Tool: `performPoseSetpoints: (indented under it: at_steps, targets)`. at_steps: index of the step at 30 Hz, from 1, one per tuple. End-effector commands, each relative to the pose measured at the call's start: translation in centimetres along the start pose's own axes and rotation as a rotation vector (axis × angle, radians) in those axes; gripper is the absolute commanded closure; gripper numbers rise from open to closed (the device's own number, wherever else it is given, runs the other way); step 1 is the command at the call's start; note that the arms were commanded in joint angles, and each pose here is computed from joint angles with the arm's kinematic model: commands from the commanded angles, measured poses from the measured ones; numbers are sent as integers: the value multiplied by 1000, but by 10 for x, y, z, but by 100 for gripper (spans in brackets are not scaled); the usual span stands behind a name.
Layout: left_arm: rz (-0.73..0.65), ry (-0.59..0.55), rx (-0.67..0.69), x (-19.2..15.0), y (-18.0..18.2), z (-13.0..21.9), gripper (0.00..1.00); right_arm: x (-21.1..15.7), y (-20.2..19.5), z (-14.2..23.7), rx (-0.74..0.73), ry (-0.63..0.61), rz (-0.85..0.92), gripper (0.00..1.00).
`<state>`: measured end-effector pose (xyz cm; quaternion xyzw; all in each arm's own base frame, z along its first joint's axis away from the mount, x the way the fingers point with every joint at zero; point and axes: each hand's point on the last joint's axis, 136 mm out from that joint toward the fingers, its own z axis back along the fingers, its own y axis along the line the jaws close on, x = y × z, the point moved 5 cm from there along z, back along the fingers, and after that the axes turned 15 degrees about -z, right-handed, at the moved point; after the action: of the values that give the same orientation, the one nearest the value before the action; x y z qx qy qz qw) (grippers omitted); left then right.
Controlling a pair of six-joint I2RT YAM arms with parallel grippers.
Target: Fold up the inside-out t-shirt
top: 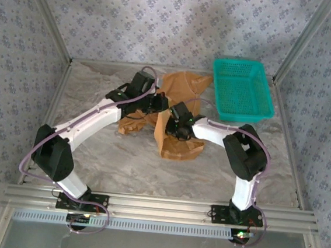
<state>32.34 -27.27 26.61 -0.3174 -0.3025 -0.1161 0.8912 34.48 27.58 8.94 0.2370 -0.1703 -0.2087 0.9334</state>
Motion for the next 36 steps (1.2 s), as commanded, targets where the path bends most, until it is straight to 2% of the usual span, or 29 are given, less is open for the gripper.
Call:
performPoseSetpoints:
  at_steps: [1, 2, 3, 7, 11, 22, 28, 30, 32, 36]
  targets:
    - [-23, -24, -80, 6, -32, 41, 100, 50, 33, -2, 62, -149, -104, 64]
    - [-27, -33, -81, 7, -33, 46, 100, 55, 36, -6, 43, -159, -119, 55]
    - [-27, -43, -77, 8, -33, 50, 100, 57, 36, -11, 12, -157, -131, 51]
    - [-33, -75, -64, 11, -31, 62, 100, 48, 34, -30, -84, -118, -153, 39]
    - [-24, -86, -56, 12, -24, 66, 100, 29, 20, -36, -160, -105, -163, 34]
    - [1, -86, -31, 8, -4, 66, 100, -5, 11, 6, -202, -104, -61, 19]
    - [13, -83, -24, 6, -1, 64, 100, -26, -5, -36, -246, -20, -93, 18]
    - [13, -86, -19, 7, -1, 67, 100, -29, -8, -55, -264, 8, -99, 22]
    - [13, -91, -13, 9, 1, 71, 100, -31, -11, -66, -283, 38, -97, 34]
    - [12, -101, 15, 14, 9, 80, 100, -21, 2, -58, -235, 49, -65, 80]
